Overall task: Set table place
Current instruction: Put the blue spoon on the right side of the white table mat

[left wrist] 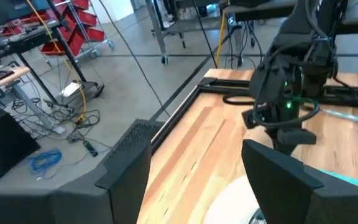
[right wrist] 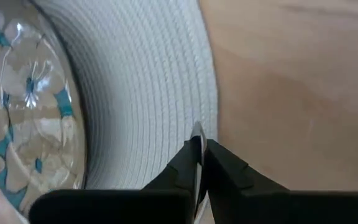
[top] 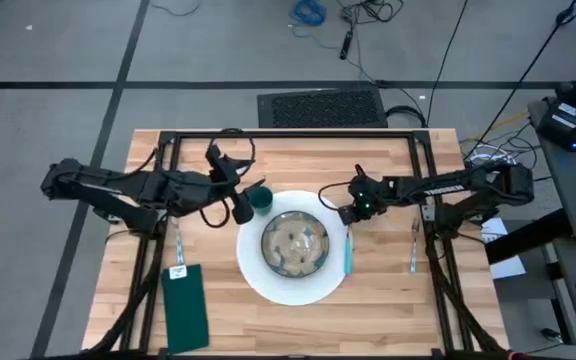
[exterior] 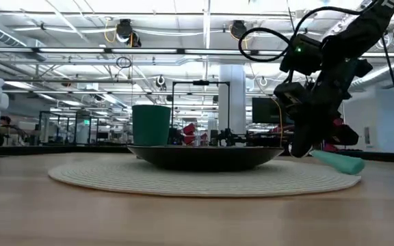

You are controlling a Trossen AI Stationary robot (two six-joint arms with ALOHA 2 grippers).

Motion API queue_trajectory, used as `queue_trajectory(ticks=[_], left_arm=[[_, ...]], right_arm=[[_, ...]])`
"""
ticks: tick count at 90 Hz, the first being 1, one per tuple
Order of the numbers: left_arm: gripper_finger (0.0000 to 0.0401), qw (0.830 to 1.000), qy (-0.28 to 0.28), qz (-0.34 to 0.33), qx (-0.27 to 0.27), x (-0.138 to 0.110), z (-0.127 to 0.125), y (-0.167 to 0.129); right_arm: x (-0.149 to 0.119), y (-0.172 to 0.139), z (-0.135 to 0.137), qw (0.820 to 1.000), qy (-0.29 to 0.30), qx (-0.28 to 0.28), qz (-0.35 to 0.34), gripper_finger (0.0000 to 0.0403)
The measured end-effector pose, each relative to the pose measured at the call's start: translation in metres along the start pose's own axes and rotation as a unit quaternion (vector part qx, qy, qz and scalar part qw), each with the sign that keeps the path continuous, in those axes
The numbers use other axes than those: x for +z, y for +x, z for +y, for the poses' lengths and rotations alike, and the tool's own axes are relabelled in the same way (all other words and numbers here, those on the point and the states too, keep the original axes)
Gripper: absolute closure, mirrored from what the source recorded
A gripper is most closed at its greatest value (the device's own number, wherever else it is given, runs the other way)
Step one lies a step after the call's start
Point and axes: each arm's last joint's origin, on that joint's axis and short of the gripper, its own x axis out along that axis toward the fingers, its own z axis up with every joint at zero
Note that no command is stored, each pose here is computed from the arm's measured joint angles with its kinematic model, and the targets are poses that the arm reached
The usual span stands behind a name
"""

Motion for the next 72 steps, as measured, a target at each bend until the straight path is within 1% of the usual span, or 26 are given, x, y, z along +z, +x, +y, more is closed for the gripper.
queue_trajectory(ticks=[23, 51, 61, 72], left_arm=[[0.0163, 1.000, 0.005, 0.006, -0.012, -0.0017, -0.0026, 0.0019], [0.0163, 1.000, 0.005, 0.006, -0.013, -0.0017, -0.0027, 0.0018], [0.0163, 1.000, 0.005, 0.006, -0.013, -0.0017, -0.0027, 0.0018], [0.0163, 1.000, 0.005, 0.006, -0.013, -0.0017, -0.0027, 0.0018]], right_arm=[[0.0010, -0.0002, -0.0008, 1.000, -0.008, -0.002, -0.002, 0.0390], [0.0014, -0.0002, -0.0002, 1.000, -0.009, 0.001, -0.005, 0.0320], [0.0020, -0.0002, 0.0008, 1.000, -0.010, 0.006, -0.008, 0.0309], [0.0021, -0.0002, 0.0009, 1.000, -0.006, 0.007, -0.008, 0.0309]])
